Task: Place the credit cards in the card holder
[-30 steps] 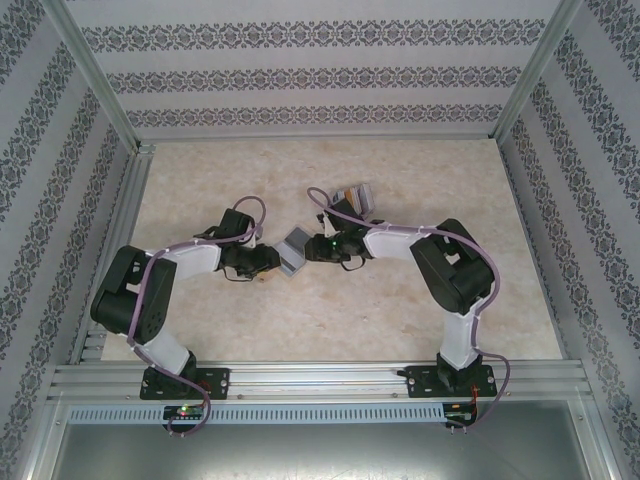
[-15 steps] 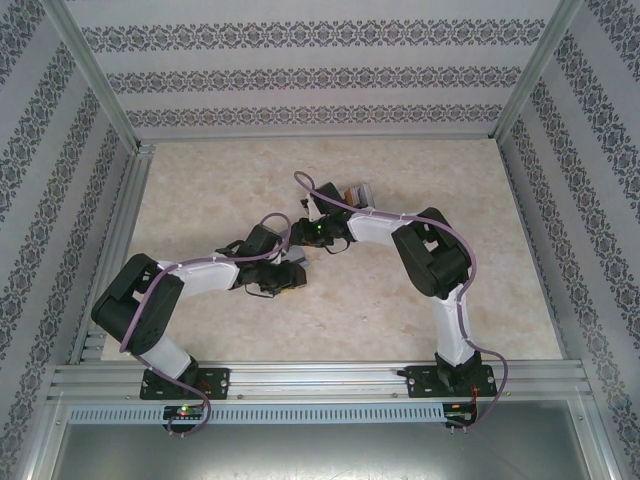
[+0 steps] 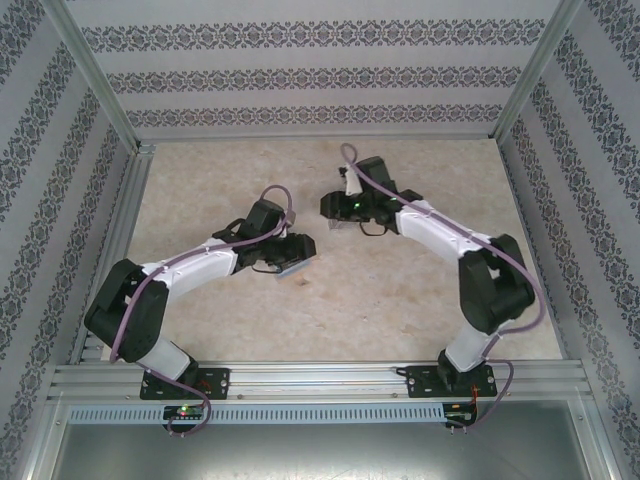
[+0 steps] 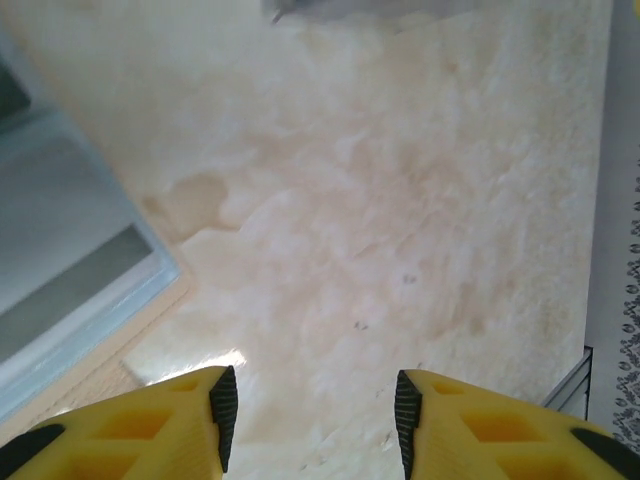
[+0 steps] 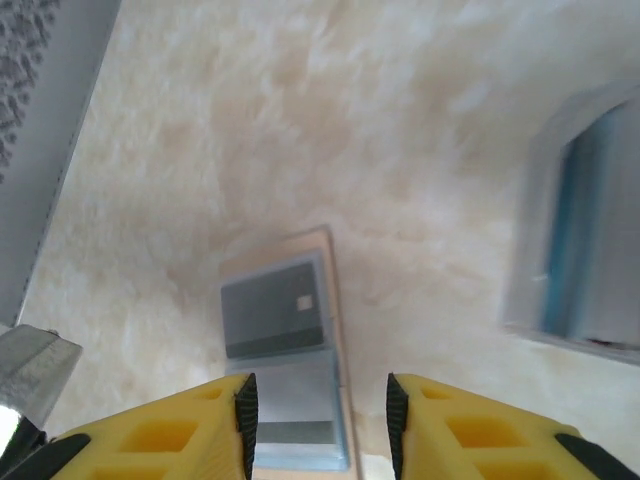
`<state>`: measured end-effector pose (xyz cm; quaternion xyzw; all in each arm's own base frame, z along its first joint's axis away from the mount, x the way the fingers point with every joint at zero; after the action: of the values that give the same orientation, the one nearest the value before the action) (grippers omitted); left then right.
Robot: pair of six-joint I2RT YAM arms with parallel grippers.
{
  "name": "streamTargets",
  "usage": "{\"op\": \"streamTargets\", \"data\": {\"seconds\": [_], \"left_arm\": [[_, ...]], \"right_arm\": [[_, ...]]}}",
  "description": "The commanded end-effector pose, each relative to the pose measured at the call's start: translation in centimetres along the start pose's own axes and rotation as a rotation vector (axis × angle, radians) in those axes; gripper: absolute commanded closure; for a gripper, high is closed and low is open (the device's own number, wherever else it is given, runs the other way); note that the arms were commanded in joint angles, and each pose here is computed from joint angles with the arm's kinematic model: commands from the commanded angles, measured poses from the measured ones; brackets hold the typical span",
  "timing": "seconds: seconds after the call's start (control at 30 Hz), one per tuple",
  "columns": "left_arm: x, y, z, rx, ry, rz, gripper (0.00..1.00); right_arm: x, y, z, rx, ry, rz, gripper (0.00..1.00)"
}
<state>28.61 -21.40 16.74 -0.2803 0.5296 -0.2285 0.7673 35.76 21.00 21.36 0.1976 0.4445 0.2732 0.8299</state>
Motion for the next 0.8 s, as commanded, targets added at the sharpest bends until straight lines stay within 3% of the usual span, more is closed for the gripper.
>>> {"op": "streamTargets", "data": {"seconds": [0.0,0.33,0.77], "left_arm": [[-0.9,-1.1,0.9,0.065,-0.02,0.034,0.52],[0.3,-4.0,5.7,0.126,-0.075,0.006,0.51],[4.6,-4.2,11.2,0.109,-0.145,0.034,0.51]], "right_arm": [[-2.1,-2.3,-0.1,-0.007,-0.01,-0.088,0.58],[-5.7,-7.0,2.3,0.043,-0.075,-0.153,0.56],[-3.7,-9.5,4.1,0.063,-0.061,-0.158,0.55]]}}
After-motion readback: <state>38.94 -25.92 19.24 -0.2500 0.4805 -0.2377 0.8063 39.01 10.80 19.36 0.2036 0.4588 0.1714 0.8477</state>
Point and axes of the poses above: each hand's point on the last joint's axis, 136 mm out from that joint toward the fingers, its own x axis out along the fingers, its own y axis along the line the jaws close on, z = x × y, the point moved 8 cm from there along -x, back along the fingers, and after that the axes turned 1 degree about x, right-handed, at the moved point
